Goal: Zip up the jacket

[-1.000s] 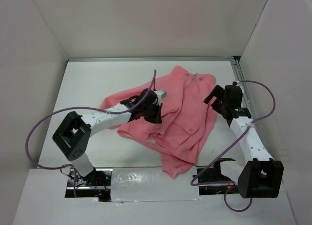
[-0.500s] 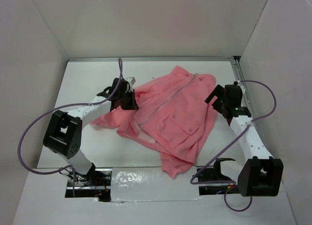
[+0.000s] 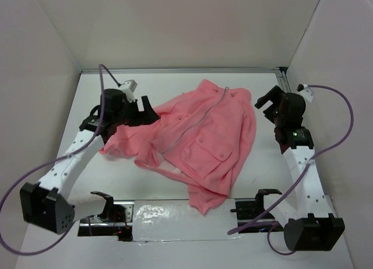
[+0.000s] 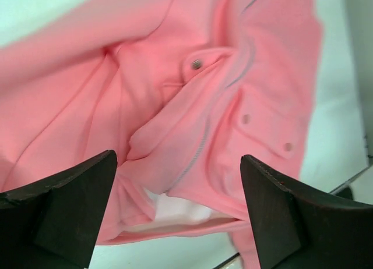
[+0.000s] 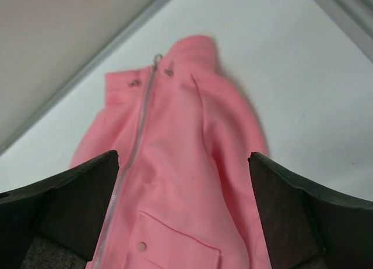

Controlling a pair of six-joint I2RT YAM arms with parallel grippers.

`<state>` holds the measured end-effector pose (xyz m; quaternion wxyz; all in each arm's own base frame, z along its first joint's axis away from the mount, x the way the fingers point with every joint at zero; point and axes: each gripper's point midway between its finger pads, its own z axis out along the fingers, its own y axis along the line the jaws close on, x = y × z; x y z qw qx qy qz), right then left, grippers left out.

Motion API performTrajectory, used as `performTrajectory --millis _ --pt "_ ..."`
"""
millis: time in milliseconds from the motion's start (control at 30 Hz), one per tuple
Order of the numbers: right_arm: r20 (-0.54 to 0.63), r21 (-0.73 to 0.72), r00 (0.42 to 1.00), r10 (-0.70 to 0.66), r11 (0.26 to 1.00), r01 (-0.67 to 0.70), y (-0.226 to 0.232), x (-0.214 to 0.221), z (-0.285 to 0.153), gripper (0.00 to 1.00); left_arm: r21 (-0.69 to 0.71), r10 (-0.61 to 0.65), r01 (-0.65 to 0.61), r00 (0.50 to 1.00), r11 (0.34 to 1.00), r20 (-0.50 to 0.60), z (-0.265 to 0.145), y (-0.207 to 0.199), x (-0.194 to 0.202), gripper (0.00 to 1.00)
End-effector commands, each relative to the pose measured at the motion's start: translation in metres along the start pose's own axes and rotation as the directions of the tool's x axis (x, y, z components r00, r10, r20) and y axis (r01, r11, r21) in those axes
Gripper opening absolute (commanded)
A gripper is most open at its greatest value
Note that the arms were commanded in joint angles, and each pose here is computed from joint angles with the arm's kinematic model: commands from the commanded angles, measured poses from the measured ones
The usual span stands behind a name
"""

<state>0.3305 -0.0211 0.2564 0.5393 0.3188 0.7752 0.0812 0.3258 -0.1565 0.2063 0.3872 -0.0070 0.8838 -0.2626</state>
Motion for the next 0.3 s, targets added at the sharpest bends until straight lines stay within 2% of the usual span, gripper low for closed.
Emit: performTrajectory --millis 0,267 --pt "0.091 -0.021 0.996 0.011 1.000 -0.009 0.008 -0.032 -0.025 1.00 0.053 0.005 -0.008 0.997 0.999 0.072 -0.036 -0.020 -0.017 0.99" --pt "0.075 -0.018 0.997 -0.008 1.000 0.010 0.000 -0.023 -0.034 1.00 0.114 0.006 -0.022 0.991 0.993 0.133 -0.072 -0.042 -0.011 0.99"
